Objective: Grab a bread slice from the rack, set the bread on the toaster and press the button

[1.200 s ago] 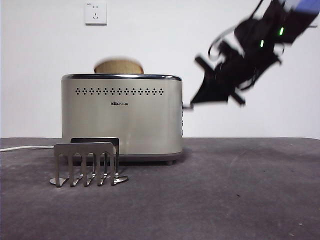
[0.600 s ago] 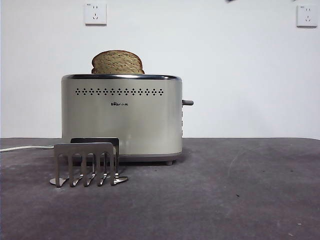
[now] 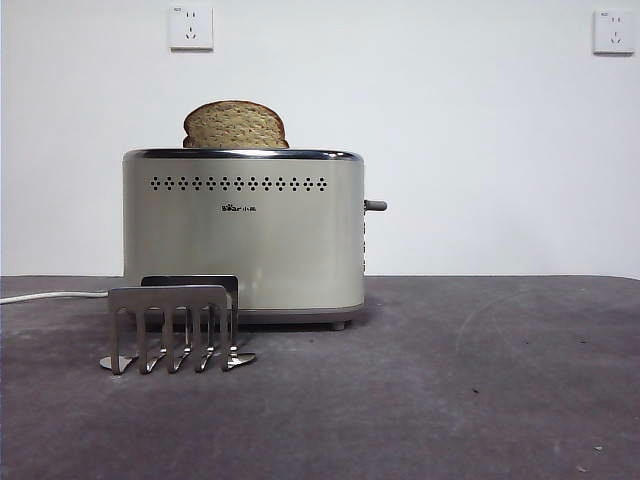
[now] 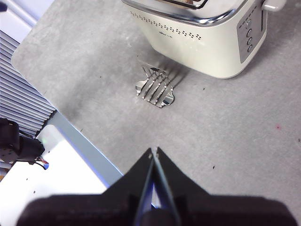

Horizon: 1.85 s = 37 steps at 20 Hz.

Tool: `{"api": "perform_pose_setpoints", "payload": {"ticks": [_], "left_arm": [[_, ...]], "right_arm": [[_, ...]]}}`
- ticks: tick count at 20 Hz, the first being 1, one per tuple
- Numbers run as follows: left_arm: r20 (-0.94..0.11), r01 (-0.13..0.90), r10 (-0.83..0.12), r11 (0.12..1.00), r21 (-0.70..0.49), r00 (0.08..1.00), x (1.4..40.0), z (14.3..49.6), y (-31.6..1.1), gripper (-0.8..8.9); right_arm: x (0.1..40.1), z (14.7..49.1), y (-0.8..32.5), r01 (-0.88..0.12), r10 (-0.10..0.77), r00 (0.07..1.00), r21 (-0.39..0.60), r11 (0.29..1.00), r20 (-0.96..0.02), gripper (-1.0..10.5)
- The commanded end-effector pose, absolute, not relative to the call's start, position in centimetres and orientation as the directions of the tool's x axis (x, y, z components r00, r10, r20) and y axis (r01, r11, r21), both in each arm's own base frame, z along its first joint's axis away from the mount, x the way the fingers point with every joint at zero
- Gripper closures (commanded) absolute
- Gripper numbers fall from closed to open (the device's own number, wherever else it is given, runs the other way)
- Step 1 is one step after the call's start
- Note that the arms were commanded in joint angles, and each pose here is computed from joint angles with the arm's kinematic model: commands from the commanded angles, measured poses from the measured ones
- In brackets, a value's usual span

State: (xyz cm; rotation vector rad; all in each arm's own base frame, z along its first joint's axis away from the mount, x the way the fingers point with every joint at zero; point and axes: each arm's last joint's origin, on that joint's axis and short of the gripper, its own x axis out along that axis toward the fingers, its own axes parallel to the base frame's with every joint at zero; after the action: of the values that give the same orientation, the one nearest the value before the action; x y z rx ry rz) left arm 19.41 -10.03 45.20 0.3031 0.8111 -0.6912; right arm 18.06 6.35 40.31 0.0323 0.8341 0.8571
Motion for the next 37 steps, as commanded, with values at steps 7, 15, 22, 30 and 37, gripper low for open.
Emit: {"api": "perform_pose_setpoints", "payload": {"ticks": [7, 15, 22, 30, 37], "left_arm": [[-0.764, 0.667, -0.439, 0.745, -0.014, 0.474, 19.2, 45.0, -9.9, 8.17], [-0.762, 0.660, -0.431, 0.751, -0.005, 0.484, 19.3, 45.0, -9.9, 8.17], [-0.380, 0.558, -0.468, 0.812, 0.171, 0.798, 17.0, 50.3, -6.3, 8.17], [0.061, 0.233, -0.259, 0.933, 0.276, 0.964, 11.1, 51.0, -1.2, 8.17], [0.133, 0.113, -0.155, 0.952, 0.283, 0.979, 10.3, 38.7, -0.2, 8.17]], "right_arm": [[18.1, 40.1, 6.3, -0.653, 0.672, 0.369, 0.336, 0.679, -0.642, 9.5], [18.1, 40.1, 6.3, -0.653, 0.672, 0.369, 0.336, 0.679, -0.642, 9.5], [18.1, 40.1, 6.3, -0.653, 0.672, 0.369, 0.336, 0.679, -0.642, 9.5], [18.1, 40.1, 6.3, -0.653, 0.672, 0.369, 0.336, 0.679, -0.642, 9.5], [18.1, 40.1, 6.3, -0.653, 0.672, 0.369, 0.336, 0.679, -0.642, 9.5]]}}
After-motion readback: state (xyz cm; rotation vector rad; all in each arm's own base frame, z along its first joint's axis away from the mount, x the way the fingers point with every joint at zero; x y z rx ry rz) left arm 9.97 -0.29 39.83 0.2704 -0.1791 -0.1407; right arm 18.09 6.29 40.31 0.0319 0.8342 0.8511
